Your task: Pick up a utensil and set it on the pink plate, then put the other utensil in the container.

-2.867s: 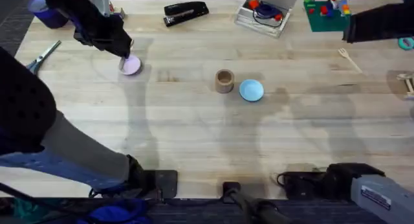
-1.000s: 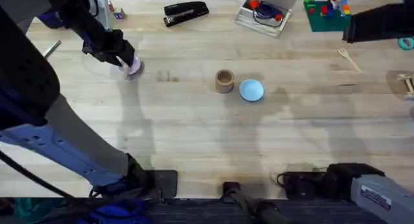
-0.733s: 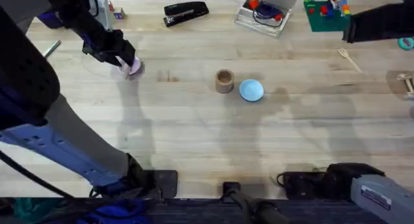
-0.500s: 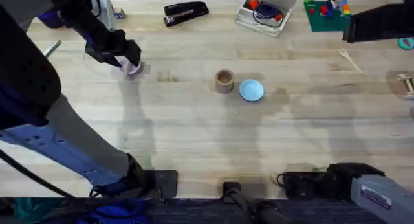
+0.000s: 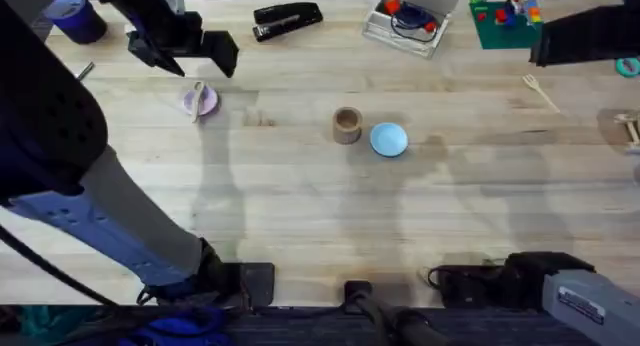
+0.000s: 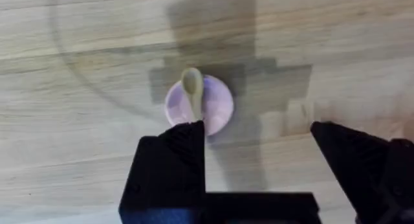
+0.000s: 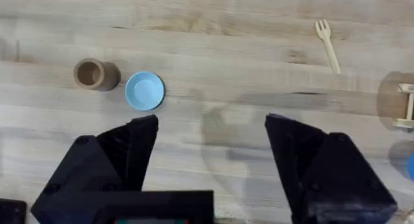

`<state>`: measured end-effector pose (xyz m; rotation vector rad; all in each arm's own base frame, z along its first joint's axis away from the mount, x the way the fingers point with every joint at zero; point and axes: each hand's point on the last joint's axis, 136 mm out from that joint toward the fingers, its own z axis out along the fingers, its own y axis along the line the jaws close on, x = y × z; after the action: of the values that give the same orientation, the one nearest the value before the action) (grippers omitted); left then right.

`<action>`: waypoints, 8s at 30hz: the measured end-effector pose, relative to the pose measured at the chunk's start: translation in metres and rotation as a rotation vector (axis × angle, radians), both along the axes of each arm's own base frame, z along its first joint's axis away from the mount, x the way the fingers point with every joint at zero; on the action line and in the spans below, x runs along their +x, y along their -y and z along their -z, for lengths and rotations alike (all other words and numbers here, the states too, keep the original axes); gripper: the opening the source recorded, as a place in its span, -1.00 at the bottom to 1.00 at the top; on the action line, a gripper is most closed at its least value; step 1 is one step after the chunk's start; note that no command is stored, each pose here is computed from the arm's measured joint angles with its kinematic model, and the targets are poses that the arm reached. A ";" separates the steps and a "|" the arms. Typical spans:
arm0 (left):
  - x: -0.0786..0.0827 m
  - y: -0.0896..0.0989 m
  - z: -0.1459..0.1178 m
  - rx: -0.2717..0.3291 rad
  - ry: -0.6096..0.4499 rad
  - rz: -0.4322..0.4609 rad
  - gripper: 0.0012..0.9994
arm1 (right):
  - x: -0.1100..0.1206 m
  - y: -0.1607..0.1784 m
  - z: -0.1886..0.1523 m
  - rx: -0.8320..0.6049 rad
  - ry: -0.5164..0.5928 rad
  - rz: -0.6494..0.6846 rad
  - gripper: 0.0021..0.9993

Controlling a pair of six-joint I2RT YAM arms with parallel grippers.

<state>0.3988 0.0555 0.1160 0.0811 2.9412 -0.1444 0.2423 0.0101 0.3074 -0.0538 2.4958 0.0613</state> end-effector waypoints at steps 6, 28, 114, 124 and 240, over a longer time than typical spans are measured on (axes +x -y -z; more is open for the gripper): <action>-0.004 0.027 -0.014 -0.017 -0.023 0.073 0.99 | 0.000 0.000 0.000 0.000 0.000 0.000 0.99; -0.064 0.084 -0.132 -0.060 0.208 0.260 0.99 | 0.000 0.000 0.000 0.000 0.000 0.000 0.99; -0.144 0.170 -0.086 -0.395 0.545 1.134 0.99 | 0.032 0.101 0.080 -0.181 -0.340 -0.042 0.99; -0.144 0.170 -0.086 -0.395 0.545 1.134 0.99 | 0.061 0.147 0.136 -0.097 -0.400 -0.122 0.99; -0.145 0.170 -0.085 -0.396 0.544 1.134 0.99 | 0.147 0.195 0.267 -0.100 -0.598 -0.264 -0.95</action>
<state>0.2543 -0.1146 0.2015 1.4263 1.9495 -0.7034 0.3895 -0.1853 0.0409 -0.4700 3.0712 0.0696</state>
